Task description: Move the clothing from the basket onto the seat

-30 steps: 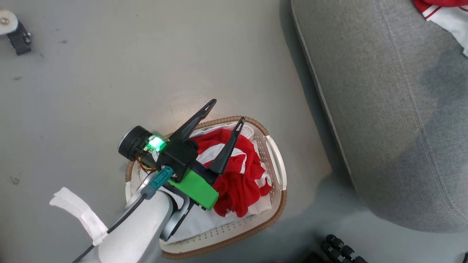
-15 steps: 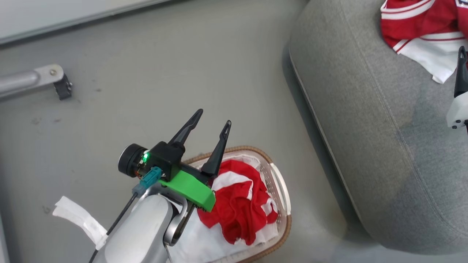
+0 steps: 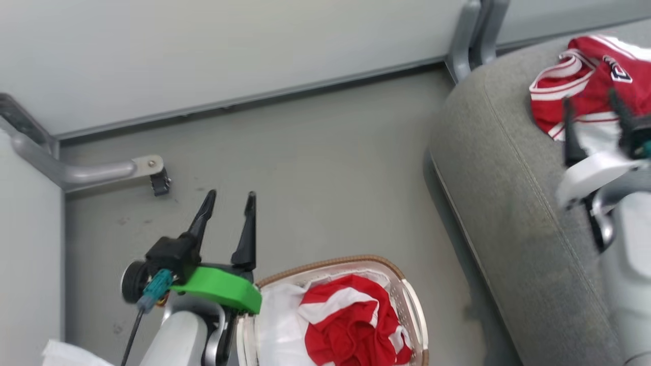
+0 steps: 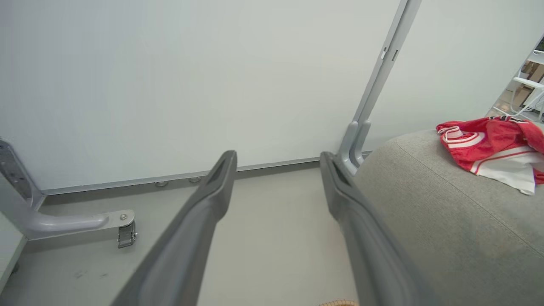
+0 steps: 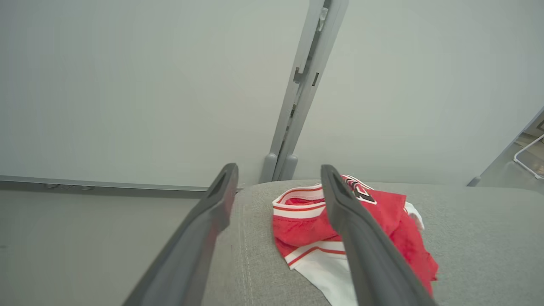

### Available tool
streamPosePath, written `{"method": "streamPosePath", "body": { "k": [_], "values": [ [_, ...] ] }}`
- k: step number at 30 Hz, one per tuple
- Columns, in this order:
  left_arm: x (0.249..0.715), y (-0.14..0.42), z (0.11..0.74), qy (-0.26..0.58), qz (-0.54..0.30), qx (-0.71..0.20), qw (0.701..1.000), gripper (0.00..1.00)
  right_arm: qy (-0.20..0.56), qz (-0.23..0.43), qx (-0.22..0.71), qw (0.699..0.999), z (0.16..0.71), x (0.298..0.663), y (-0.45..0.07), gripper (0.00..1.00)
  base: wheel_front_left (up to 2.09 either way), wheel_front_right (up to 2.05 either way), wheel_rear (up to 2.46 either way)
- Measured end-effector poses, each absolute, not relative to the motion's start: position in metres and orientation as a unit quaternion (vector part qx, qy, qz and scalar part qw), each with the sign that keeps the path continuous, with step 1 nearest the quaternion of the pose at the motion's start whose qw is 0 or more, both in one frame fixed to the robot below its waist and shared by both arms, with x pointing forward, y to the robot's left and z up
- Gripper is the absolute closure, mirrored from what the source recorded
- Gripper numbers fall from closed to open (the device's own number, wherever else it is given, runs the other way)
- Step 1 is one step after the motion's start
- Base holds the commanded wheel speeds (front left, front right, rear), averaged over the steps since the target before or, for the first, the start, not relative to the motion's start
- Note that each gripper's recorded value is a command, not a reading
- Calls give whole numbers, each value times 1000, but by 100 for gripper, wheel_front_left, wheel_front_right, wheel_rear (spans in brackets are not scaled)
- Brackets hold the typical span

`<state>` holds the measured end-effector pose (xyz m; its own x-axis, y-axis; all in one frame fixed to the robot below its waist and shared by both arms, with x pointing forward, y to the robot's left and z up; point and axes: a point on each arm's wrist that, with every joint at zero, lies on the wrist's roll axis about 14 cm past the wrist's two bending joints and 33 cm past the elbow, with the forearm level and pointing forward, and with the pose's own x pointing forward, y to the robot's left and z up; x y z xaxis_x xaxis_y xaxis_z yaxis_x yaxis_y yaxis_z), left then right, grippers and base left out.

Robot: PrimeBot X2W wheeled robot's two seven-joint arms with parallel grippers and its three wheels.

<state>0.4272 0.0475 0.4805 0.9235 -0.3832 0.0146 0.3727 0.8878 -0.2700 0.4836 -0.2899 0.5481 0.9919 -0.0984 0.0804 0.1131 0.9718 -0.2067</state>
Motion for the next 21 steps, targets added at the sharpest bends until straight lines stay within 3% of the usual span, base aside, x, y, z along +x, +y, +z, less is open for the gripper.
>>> {"method": "streamPosePath", "body": {
  "k": [9,21],
  "values": [
    [394,112,486,5,-95,-125,988,0,-59,16,-11,998,541,447,-200,0,0,0,0],
    [348,164,469,19,-13,-130,991,0,-41,50,54,996,514,396,-165,0,0,0,0]
  ]
}}
